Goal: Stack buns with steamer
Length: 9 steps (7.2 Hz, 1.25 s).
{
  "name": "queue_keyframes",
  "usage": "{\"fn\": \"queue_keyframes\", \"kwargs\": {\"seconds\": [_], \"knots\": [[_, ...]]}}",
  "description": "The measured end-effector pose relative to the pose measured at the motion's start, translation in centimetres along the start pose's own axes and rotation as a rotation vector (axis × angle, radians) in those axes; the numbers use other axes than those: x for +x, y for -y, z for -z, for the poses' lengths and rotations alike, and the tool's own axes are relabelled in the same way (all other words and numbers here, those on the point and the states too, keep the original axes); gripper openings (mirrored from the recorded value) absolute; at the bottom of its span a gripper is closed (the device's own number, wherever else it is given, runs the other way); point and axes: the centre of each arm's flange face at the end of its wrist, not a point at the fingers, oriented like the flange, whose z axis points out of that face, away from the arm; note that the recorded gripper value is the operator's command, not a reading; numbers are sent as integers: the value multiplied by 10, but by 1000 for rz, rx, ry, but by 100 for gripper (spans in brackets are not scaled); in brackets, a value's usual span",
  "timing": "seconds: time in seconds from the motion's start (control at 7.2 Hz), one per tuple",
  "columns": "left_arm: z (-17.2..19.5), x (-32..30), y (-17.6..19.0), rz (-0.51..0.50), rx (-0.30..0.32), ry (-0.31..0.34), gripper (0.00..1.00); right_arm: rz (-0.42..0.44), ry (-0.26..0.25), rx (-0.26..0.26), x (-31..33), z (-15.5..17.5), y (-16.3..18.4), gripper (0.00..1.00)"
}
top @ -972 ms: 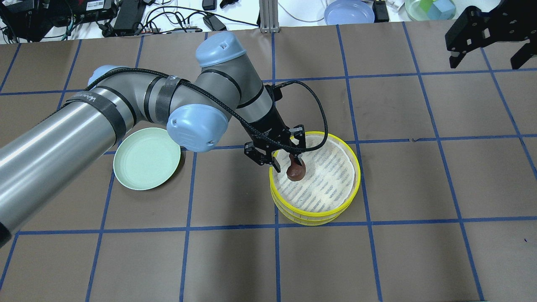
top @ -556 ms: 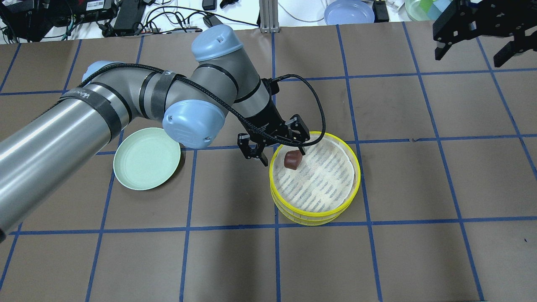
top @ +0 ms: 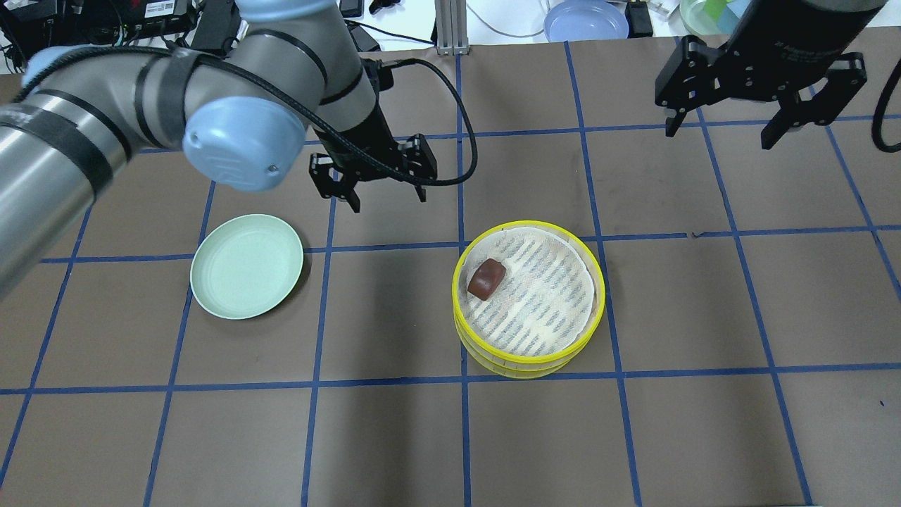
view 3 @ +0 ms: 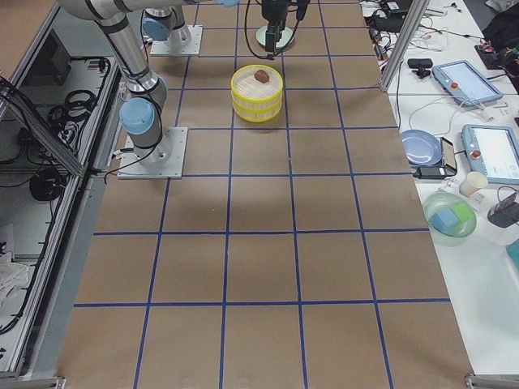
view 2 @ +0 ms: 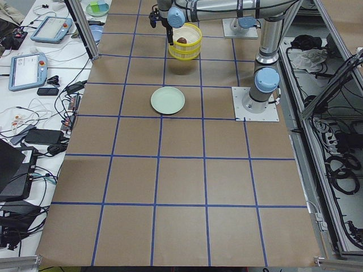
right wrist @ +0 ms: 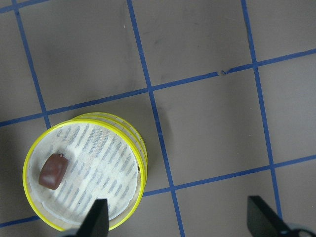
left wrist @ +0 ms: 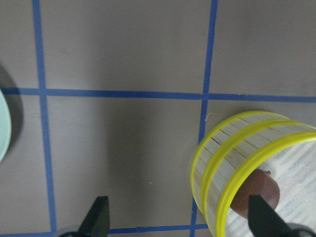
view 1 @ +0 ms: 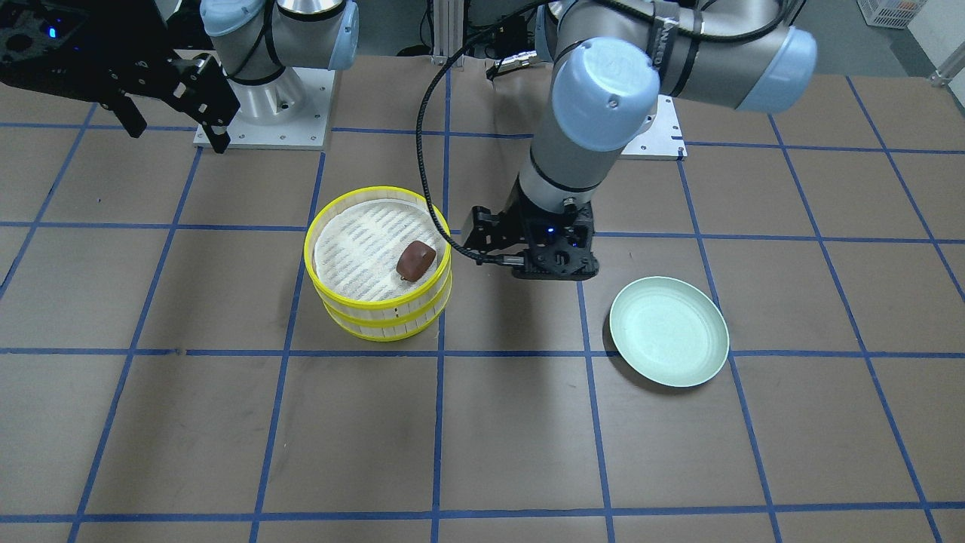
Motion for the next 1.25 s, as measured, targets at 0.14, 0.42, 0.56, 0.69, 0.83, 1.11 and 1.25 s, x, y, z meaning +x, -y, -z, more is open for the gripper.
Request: {"fn": "queue_keyframes", "kwargs": {"seconds": [0.14,0.42,0.56,0.69,0.83,1.11,1.25], "knots": [[35,-28,0,-45,6,61,100,8,-5,8,-5,-8,-7,100],[89,-85,-14,-76,20,133,100,21,-7,29,-8,-13,-3,100],[109,-112,-19,-78,43,143,100,27,-6,48,-10,-10,8,100],[123,-135,-23,-86,59,149,100,30,-7,56,-13,-4,28,100],[130,-150,-27,-84,67,151,100,32,-9,45,-16,-2,43,100],[135,-160,-31,-76,74,150,100,36,-9,24,-17,-5,47,100],[134,-161,-33,-74,73,148,100,36,-7,21,-17,-6,46,100]]}}
